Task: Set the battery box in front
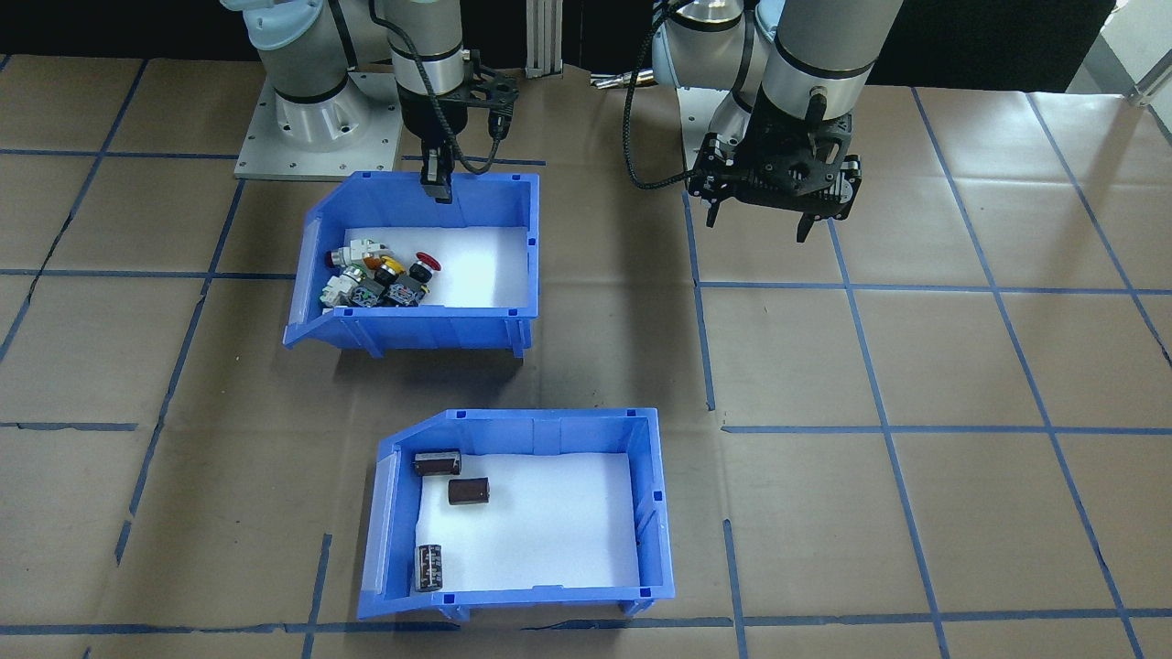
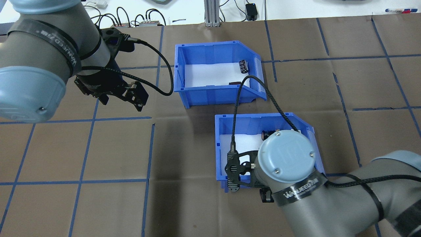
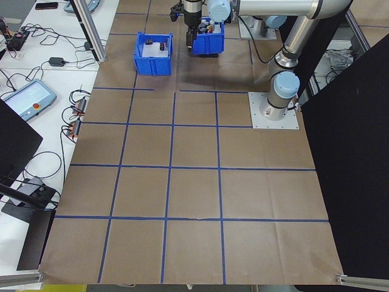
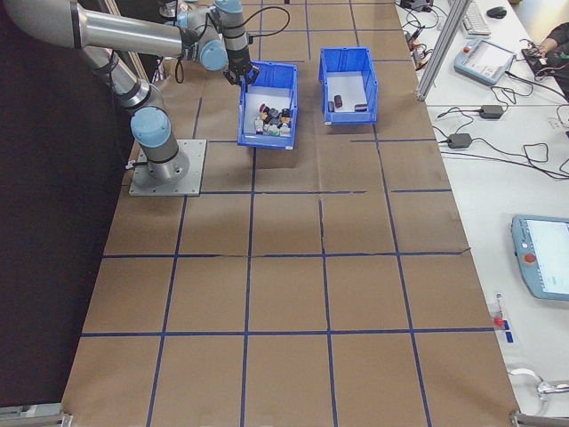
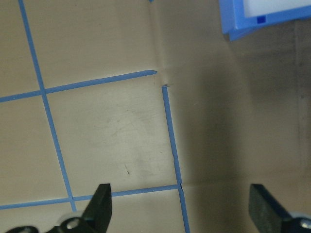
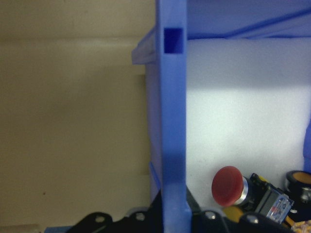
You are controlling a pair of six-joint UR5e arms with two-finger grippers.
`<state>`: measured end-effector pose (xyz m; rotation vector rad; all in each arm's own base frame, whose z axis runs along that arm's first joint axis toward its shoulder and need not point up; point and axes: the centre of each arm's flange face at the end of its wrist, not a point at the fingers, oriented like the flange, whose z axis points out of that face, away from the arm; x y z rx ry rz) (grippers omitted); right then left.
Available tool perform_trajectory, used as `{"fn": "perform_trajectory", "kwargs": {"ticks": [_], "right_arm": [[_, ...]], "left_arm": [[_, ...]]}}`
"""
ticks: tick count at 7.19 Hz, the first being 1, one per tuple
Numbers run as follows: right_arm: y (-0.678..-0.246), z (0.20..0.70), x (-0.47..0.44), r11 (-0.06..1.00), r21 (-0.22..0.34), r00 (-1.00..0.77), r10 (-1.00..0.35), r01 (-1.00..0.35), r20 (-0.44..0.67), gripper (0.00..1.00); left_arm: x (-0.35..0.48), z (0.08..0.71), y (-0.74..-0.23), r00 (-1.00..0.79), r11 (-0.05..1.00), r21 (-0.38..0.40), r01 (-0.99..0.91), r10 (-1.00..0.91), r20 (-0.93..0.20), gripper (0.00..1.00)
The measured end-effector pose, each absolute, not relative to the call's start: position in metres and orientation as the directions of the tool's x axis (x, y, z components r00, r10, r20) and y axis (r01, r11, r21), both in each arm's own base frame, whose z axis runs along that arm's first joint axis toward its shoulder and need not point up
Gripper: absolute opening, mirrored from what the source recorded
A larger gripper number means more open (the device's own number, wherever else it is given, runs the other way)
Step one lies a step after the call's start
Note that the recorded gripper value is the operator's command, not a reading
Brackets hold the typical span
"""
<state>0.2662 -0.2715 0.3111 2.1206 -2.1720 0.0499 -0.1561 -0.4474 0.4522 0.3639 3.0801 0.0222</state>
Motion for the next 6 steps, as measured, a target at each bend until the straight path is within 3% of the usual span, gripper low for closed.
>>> {"fn": "perform_trajectory", "kwargs": {"ticks": [6], "right_arm": [[-0.28,0.294,0.341,0.036,0.04,-0.028,-0.986,-0.999,0.167,0.0]], "left_arm": [[-0.151,0.459,-0.44,-0.971,0.971,0.009,0.238,0.238,-0.037,1.0]]}}
